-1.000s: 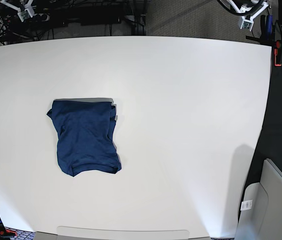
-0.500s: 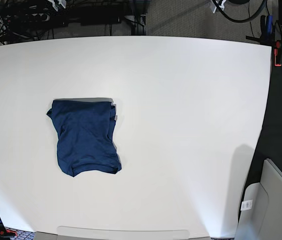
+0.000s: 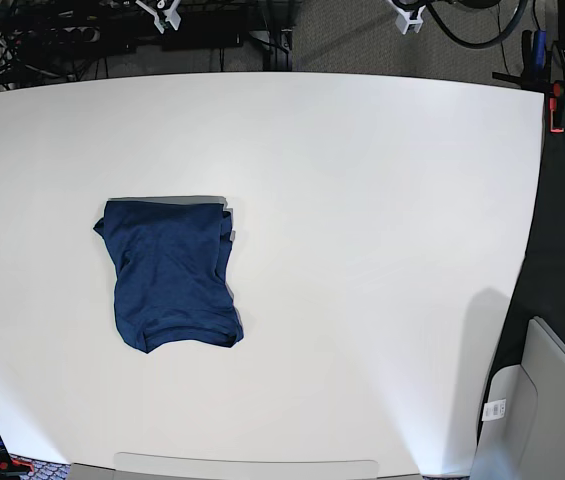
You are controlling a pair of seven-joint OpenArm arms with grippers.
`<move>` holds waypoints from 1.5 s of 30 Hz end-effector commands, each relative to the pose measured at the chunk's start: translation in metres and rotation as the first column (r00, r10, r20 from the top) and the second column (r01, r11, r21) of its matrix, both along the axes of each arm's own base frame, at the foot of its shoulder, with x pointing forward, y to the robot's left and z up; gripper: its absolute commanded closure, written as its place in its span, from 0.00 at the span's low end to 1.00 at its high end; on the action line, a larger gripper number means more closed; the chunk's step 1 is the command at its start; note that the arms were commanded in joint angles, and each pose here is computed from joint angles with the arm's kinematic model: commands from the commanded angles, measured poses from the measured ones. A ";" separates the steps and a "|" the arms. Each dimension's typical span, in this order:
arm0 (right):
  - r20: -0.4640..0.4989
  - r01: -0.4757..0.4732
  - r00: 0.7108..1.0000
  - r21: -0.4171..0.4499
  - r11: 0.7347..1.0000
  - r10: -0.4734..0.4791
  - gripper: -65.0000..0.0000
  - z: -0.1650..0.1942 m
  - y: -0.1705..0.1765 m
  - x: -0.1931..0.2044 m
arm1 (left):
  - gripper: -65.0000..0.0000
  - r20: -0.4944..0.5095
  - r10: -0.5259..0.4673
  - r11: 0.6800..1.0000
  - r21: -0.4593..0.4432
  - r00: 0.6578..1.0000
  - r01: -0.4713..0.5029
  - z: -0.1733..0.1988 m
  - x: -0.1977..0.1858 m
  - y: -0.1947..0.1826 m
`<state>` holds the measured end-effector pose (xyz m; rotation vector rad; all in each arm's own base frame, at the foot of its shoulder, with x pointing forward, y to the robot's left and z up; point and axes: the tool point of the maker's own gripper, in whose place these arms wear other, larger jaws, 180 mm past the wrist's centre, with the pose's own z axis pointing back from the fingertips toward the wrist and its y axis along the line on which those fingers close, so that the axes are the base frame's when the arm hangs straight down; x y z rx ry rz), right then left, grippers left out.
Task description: Fold the T-shirt properly
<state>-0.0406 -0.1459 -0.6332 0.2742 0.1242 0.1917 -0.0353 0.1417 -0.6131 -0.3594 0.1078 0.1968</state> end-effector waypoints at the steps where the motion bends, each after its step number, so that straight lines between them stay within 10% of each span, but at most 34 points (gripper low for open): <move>1: 0.011 0.005 1.000 -0.008 1.000 -0.005 0.97 -0.002 -0.004 0.003 | 1.00 0.001 -0.003 1.000 -0.011 1.000 0.003 -0.001 -0.002 -0.003; 15: 0.141 -0.037 0.989 -0.106 0.994 0.052 0.97 -0.022 0.053 0.042 | 1.00 0.049 0.186 0.975 0.116 0.981 -0.191 -0.037 0.011 -0.005; 45: 0.197 -0.010 0.980 -0.156 0.988 0.041 0.97 -0.023 0.080 0.048 | 1.00 0.028 0.208 0.972 0.110 0.978 -0.210 -0.039 -0.002 -0.029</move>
